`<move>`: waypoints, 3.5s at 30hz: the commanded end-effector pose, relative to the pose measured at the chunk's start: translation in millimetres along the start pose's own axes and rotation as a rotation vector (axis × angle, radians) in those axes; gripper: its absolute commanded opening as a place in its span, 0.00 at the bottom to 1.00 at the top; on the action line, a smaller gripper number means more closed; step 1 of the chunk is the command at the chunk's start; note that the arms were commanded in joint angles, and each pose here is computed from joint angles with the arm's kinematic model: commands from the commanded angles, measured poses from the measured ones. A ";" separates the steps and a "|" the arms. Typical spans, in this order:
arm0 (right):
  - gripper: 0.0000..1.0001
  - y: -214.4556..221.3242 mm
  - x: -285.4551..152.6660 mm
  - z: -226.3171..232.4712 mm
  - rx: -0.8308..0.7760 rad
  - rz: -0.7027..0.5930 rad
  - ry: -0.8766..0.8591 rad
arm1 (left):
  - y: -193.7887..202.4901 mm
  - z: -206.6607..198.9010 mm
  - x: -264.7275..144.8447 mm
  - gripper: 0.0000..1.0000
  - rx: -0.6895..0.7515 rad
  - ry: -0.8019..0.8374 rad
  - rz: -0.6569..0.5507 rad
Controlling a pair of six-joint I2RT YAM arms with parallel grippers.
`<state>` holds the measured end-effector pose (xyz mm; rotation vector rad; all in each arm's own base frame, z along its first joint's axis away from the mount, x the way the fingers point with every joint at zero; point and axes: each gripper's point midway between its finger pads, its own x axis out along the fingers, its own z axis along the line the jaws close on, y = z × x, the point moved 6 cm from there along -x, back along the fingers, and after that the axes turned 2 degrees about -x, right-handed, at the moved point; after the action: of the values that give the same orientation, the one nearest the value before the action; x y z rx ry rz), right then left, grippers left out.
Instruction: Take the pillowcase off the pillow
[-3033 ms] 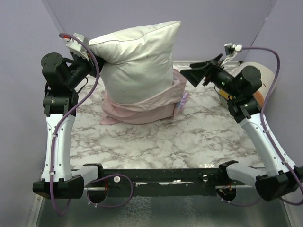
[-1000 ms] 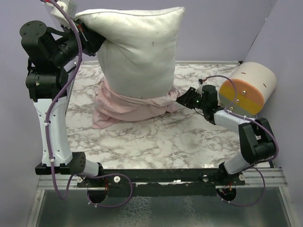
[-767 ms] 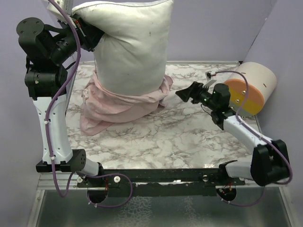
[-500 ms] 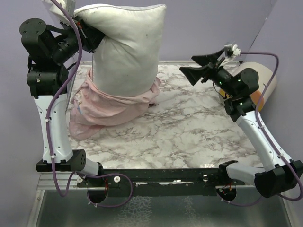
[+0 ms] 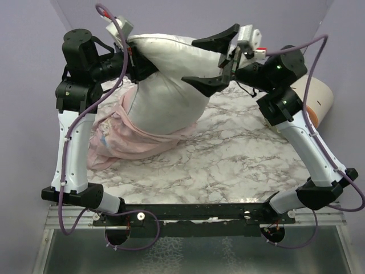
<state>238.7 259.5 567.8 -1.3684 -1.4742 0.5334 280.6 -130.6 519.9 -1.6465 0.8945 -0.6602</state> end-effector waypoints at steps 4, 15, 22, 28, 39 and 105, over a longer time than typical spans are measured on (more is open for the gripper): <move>1.00 30.2 17.5 13.4 -0.078 0.178 -0.083 | 35.1 -25.6 9.5 0.00 0.108 0.121 0.159; 1.00 124.1 -12.3 23.3 -0.024 0.530 -0.045 | 28.9 -33.1 6.2 0.00 0.198 0.130 0.167; 0.79 181.6 -0.6 15.8 -0.005 0.690 0.110 | 18.9 -39.4 6.6 0.06 0.205 0.140 0.141; 0.03 144.3 -27.5 -56.1 0.148 0.453 0.492 | 54.1 25.8 1.6 0.99 0.325 -0.190 0.327; 0.01 117.9 -91.8 -67.2 0.087 0.252 0.624 | 133.8 133.5 -95.5 0.99 0.395 -0.329 0.665; 0.01 98.9 -110.4 -74.5 0.123 0.213 0.518 | 316.7 170.7 -126.3 0.91 0.315 -0.052 0.512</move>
<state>345.3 168.2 427.6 -1.4682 -0.7801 0.4906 279.2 52.9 180.1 -1.0923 1.0646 -0.2695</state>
